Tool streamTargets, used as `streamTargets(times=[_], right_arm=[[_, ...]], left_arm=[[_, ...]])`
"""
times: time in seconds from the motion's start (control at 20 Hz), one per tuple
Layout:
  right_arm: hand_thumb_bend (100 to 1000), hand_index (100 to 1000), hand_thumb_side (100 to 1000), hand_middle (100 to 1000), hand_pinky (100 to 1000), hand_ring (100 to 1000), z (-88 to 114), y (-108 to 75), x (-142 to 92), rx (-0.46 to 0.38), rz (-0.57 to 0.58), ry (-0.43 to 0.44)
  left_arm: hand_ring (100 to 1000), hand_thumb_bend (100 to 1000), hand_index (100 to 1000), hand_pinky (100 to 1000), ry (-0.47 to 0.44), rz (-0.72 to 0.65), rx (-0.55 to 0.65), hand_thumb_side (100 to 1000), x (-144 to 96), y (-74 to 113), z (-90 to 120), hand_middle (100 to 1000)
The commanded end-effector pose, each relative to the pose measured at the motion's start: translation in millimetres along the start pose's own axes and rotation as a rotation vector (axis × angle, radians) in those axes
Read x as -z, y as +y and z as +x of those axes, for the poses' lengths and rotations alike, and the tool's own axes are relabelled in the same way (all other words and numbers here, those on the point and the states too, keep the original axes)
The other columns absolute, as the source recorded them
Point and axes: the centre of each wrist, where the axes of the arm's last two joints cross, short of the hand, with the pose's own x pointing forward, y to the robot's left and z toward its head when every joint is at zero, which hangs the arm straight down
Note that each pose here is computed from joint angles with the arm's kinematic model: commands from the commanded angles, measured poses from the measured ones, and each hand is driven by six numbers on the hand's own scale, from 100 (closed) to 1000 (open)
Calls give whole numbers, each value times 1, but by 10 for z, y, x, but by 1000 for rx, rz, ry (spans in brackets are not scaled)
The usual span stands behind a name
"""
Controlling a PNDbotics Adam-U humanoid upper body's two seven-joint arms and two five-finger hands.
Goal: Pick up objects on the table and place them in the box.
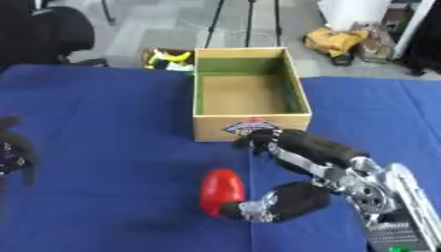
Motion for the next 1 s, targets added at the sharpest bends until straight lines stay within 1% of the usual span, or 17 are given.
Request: streamTargets(times=[0.05, 0.2, 0.6, 0.75, 1.0], right_arm=[[662, 956, 845, 873, 745, 828, 63, -58, -4, -47, -2, 21], [652, 955, 839, 873, 743, 827, 77, -52, 51, -63, 6, 33], [549, 948, 829, 870, 732, 825, 63, -23, 176, -64, 15, 81], [553, 946, 830, 868, 731, 827, 43, 3, 223, -70, 27, 110], [548, 945, 819, 865, 729, 828, 5, 83, 311, -57, 64, 119]], left_arm=[[412, 100, 741, 208, -27, -11, 4, 1000, 21, 0, 66, 439], [412, 100, 741, 208, -27, -12, 4, 1000, 20, -3, 66, 439], [412, 100, 742, 207, -27, -16, 3, 1000, 20, -11, 67, 439], [411, 100, 742, 207, -26, -17, 3, 1000, 20, -13, 67, 439], [411, 100, 742, 207, -26, -18, 2, 1000, 21, -17, 68, 439]])
